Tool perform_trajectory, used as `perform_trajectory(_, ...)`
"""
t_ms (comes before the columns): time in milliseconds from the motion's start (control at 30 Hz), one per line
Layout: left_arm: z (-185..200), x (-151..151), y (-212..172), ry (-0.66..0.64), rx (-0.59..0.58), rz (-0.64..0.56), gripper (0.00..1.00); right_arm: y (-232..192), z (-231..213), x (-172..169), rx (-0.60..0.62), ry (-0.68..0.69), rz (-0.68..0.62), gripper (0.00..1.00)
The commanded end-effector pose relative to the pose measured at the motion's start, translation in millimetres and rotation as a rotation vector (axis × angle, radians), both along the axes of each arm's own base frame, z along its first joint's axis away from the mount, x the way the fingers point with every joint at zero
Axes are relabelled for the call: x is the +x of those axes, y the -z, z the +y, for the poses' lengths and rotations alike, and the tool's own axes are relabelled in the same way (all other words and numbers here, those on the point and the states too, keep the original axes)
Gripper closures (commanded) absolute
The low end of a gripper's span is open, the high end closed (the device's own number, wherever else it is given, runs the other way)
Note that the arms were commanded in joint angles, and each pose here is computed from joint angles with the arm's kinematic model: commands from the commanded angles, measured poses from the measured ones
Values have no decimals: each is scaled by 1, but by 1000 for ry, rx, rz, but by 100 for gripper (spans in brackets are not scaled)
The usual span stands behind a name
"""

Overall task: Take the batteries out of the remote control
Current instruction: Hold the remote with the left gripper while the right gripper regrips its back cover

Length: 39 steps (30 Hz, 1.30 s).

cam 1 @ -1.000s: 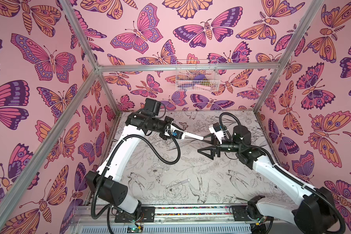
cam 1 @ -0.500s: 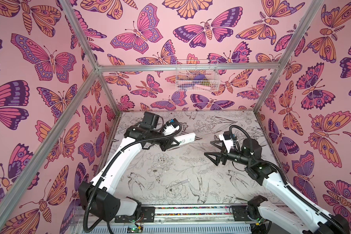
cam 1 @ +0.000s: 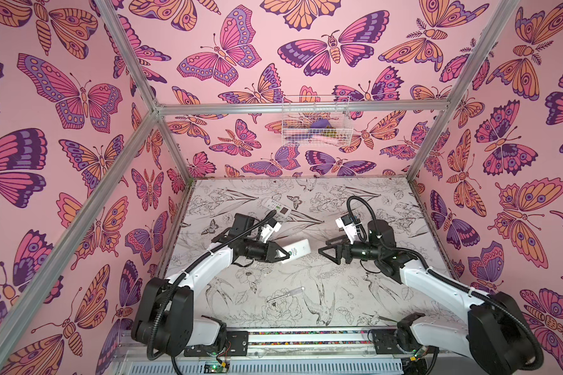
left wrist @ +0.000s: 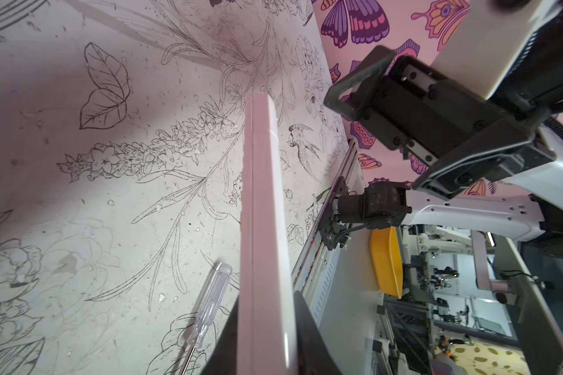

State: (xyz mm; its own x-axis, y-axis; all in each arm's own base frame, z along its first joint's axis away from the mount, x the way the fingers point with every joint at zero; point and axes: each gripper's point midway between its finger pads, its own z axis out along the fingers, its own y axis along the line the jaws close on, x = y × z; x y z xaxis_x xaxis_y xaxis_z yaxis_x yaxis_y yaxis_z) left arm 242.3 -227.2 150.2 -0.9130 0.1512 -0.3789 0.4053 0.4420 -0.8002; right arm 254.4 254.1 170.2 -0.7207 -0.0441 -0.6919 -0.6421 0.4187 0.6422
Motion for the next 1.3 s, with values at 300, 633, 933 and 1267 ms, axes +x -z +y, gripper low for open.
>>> perform_trajectory(300, -6, -3, -14, 32, -137, -109, 100, 0, 21, 23, 81, -53, 44, 14)
perform_trajectory(633, -9, -4, -17, 47, -145, -115, 100, 5, 44, 30, 95, -119, 64, 29)
perform_trajectory(933, -14, -5, -16, 63, -145, -113, 100, 20, 51, 32, 70, -127, 82, 40)
perform_trajectory(1267, -14, -4, -18, 61, -144, -123, 100, 28, 51, 32, 45, -126, 90, 50)
